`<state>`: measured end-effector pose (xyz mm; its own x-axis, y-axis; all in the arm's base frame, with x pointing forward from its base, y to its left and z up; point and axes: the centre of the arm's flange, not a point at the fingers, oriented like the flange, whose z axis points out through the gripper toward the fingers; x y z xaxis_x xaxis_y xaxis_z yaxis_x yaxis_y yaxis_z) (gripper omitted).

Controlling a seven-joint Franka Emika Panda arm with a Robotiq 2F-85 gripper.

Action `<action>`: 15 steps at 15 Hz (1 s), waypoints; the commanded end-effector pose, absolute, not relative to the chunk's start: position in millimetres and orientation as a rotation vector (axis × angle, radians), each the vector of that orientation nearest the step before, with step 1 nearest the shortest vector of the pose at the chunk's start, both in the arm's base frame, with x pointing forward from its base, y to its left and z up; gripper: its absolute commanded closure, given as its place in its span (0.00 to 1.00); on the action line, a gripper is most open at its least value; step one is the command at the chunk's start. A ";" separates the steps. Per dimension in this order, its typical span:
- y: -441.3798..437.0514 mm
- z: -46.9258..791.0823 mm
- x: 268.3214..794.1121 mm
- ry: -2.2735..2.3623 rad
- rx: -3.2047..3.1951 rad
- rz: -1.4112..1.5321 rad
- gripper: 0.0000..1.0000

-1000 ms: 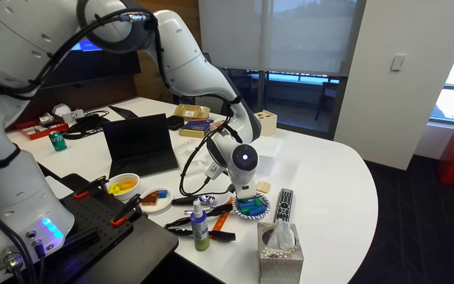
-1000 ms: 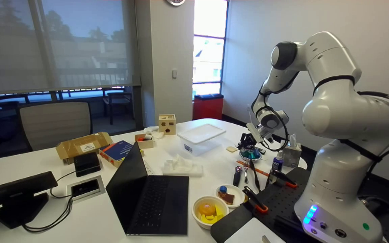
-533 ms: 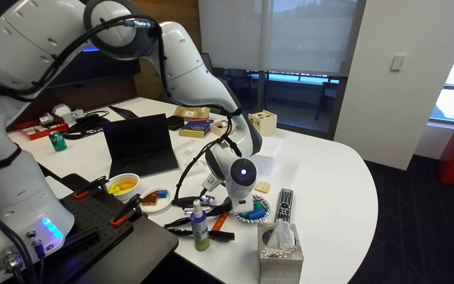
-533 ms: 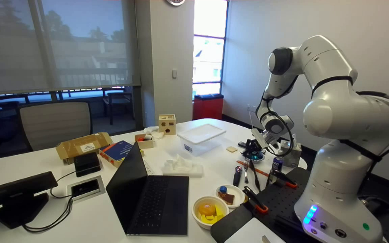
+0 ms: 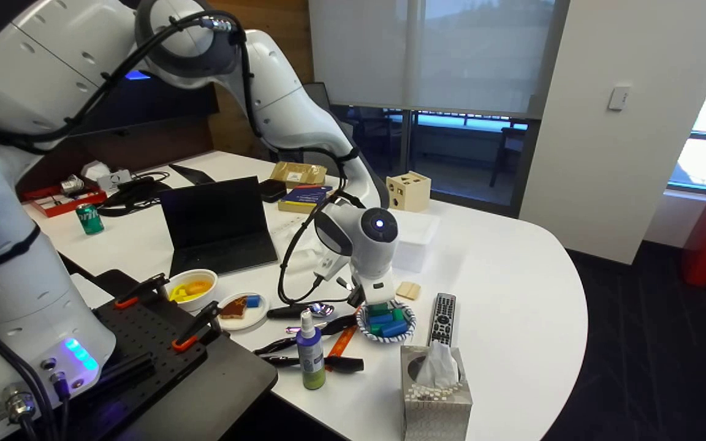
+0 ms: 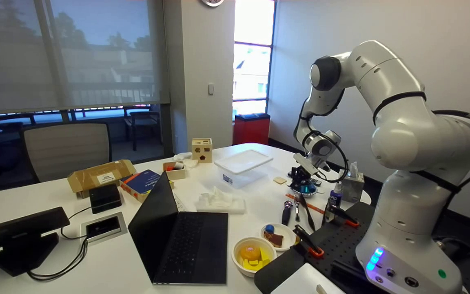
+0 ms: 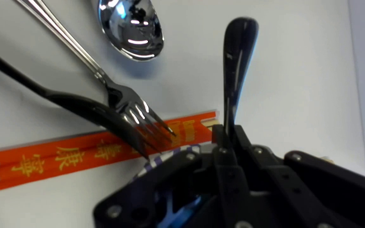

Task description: Use the silver spoon to stir the blue blocks in the bowl.

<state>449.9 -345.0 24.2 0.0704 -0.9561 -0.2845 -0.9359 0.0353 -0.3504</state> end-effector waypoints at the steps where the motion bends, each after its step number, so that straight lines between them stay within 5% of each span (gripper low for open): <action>1: -333.5 47.9 456.5 1.865 -1.952 -0.065 0.98; 15: -327.6 51.5 441.1 1.720 -1.764 -0.306 0.98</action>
<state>461.9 -336.2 47.0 0.1131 -0.9613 -0.2513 -0.8622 0.0308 -0.5057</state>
